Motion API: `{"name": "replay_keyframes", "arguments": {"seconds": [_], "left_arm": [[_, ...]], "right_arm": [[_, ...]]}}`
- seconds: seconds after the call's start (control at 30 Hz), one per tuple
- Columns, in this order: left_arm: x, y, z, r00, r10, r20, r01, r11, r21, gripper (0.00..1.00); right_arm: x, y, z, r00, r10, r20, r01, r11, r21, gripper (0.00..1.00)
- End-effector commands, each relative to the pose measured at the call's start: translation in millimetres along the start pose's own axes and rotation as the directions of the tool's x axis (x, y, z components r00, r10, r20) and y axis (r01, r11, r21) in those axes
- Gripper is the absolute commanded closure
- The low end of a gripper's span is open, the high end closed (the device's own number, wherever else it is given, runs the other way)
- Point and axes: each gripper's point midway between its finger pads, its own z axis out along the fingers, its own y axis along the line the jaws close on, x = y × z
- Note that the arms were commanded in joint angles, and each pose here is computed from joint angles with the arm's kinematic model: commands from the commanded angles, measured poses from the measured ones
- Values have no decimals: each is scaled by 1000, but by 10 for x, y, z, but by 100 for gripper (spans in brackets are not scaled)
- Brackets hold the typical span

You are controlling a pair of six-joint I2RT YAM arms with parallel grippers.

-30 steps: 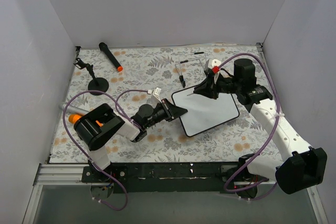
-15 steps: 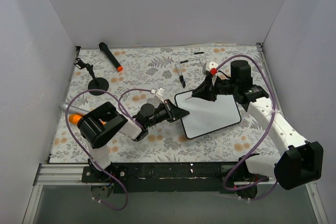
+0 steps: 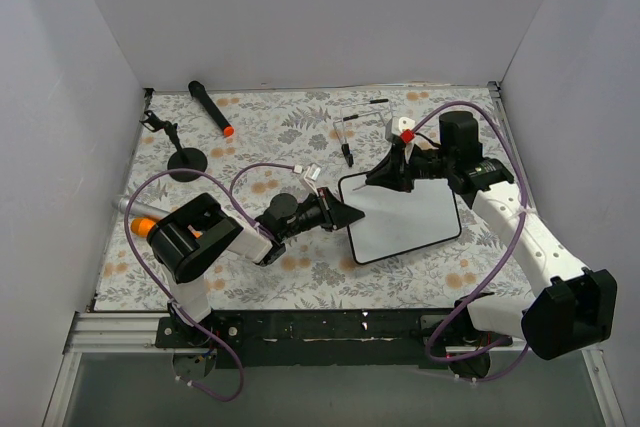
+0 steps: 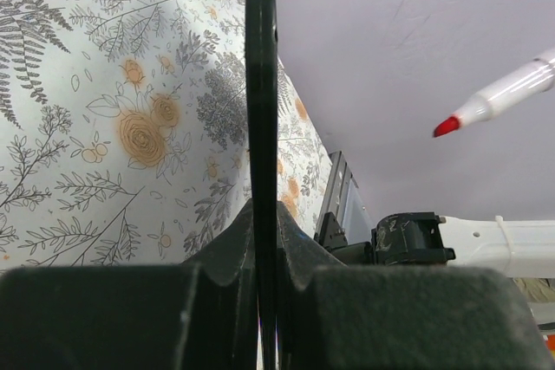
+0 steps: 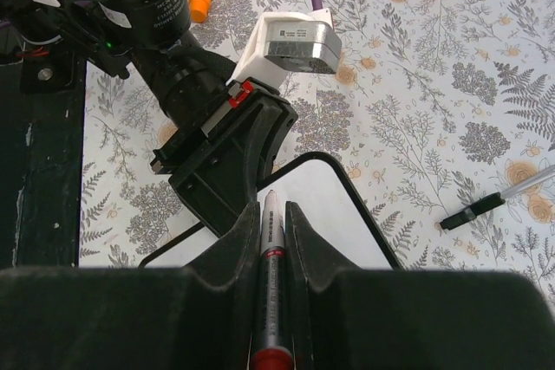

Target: Write a sentence on the whiteboard

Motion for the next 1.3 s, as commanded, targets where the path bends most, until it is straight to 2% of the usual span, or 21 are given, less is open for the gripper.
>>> {"name": "replay_keyframes", "arguments": {"seconds": [0.0, 0.53, 0.87, 1.27], "left_arm": [[-217, -362, 46, 996, 60, 60, -67, 991, 120, 100], [-107, -205, 6, 999, 30, 36, -33, 996, 80, 100], [-96, -223, 4, 999, 13, 37, -17, 995, 99, 100], [-132, -291, 28, 999, 18, 33, -21, 994, 109, 100]], "right_arm": [[-180, 38, -66, 996, -83, 15, 83, 997, -2, 99], [-99, 26, -51, 994, -112, 8, 112, 994, 0, 99], [-79, 32, -7, 986, -165, 32, 166, 986, -33, 99], [67, 2, 30, 981, -193, -1, 192, 980, -59, 99]]}}
